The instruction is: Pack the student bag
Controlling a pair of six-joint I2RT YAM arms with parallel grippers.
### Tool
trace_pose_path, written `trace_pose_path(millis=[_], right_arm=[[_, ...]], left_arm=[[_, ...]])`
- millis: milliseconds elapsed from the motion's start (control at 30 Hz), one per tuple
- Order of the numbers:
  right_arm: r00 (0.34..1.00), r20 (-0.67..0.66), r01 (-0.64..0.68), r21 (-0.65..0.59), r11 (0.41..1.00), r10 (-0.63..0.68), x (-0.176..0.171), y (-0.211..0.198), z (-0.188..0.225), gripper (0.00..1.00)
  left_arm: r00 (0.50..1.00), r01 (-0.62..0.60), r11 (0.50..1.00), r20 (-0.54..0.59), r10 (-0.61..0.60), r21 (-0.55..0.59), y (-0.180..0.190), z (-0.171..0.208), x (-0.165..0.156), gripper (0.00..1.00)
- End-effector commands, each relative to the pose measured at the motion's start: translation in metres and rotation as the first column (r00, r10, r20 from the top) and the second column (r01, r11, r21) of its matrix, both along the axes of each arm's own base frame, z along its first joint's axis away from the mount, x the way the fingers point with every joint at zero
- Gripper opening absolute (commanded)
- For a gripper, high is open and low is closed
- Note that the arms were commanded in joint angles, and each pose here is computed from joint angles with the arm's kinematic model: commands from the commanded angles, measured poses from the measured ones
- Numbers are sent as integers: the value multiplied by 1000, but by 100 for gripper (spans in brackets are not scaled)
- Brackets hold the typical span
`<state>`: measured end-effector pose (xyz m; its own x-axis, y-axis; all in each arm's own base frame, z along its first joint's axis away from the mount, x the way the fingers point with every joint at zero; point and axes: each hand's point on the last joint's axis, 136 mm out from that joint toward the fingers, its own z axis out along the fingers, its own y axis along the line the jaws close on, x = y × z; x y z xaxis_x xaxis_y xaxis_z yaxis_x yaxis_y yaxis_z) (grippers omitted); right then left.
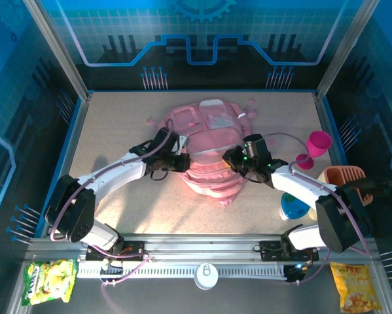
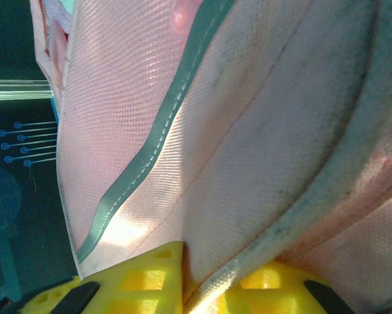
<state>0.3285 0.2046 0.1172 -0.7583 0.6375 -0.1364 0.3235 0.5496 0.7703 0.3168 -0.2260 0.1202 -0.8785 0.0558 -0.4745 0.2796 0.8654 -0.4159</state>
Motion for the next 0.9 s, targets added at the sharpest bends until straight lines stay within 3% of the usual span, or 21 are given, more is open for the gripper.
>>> trace_pose_path(millis=[0,200,233,333,400,467,567,667,867], right_arm=[[997,38,75,-103,992,-72,14,-27,-4,19],[998,69,-9,-67,998,14,16,-12,2,25],[997,76,-20,-68,998,25,15,-11,5,29],[986,131,-86,-100,991,99,15,-8,19,47],[978,143,-125,-165,978,149,14,-10,25,60],[968,164,-154,-223,963,192,15,-12,29,69],[955,174,-183,-295,938,241,15,-16,34,79],[946,196,-179,-352,919,259,19,-20,46,87],[930,230,-183,-389,903,287,23,-20,64,92]], left_arm=[[990,-131,991,-46,130,-8,35,-2,14,0],[986,-157,986,-56,154,-53,24,8,41,18],[984,-169,985,-54,167,-42,27,9,42,22],[959,-279,960,-54,279,13,54,11,43,46],[931,-361,932,-43,362,33,80,11,39,62],[900,-434,899,-15,435,58,105,11,32,72],[837,-547,830,37,546,111,145,9,16,88],[738,-671,715,91,668,193,192,0,-5,99],[508,-841,458,131,851,287,271,-22,-53,99]])
